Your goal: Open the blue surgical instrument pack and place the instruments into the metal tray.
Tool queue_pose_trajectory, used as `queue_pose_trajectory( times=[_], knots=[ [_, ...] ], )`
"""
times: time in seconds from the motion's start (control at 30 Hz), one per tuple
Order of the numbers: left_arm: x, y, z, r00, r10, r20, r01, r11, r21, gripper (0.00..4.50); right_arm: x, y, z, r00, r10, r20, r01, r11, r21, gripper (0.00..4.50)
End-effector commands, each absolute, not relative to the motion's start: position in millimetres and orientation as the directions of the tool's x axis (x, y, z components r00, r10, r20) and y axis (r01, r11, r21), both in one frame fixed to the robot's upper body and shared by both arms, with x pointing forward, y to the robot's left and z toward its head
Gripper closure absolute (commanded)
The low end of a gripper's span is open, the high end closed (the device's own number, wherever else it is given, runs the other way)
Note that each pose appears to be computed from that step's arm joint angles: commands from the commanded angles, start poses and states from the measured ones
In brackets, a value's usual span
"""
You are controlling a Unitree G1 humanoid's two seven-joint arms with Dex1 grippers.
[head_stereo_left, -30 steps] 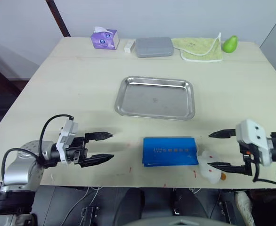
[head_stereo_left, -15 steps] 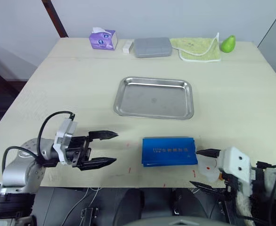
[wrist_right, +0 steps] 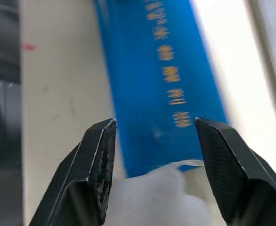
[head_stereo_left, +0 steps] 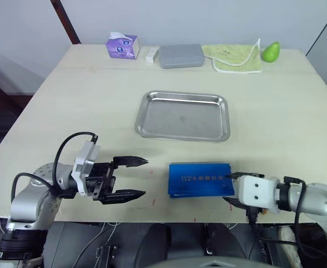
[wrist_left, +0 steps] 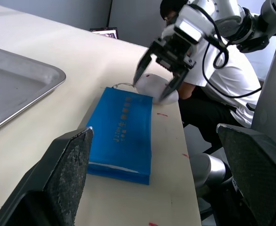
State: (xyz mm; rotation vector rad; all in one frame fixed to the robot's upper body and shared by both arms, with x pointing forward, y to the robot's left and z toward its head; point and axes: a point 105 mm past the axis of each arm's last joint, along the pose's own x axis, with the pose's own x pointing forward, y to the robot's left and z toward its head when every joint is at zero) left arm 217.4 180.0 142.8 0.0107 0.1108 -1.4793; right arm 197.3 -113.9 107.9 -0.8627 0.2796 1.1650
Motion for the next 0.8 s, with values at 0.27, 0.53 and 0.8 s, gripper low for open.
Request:
queue_pose_trajectory(
  times=[0.27,0.53,0.8],
  knots=[
    [211.7,180.3,142.4,0.016,-0.989,-0.147,1.0,0.018,-0.008,0.0,199.7,-111.8,110.0,0.421,0.658,-0.624,-0.857,0.062,-0.512,1.88],
    [212.8,179.2,142.9,0.016,-0.99,-0.141,1.0,0.016,-0.005,0.0,202.9,-112.6,106.3,0.443,0.629,-0.639,-0.841,0.045,-0.539,1.88],
    [213.6,178.8,142.6,0.019,-0.99,-0.139,1.0,0.019,-0.001,0.0,206.9,-114.8,104.9,0.465,0.609,-0.642,-0.829,0.045,-0.557,1.88]
  ],
)
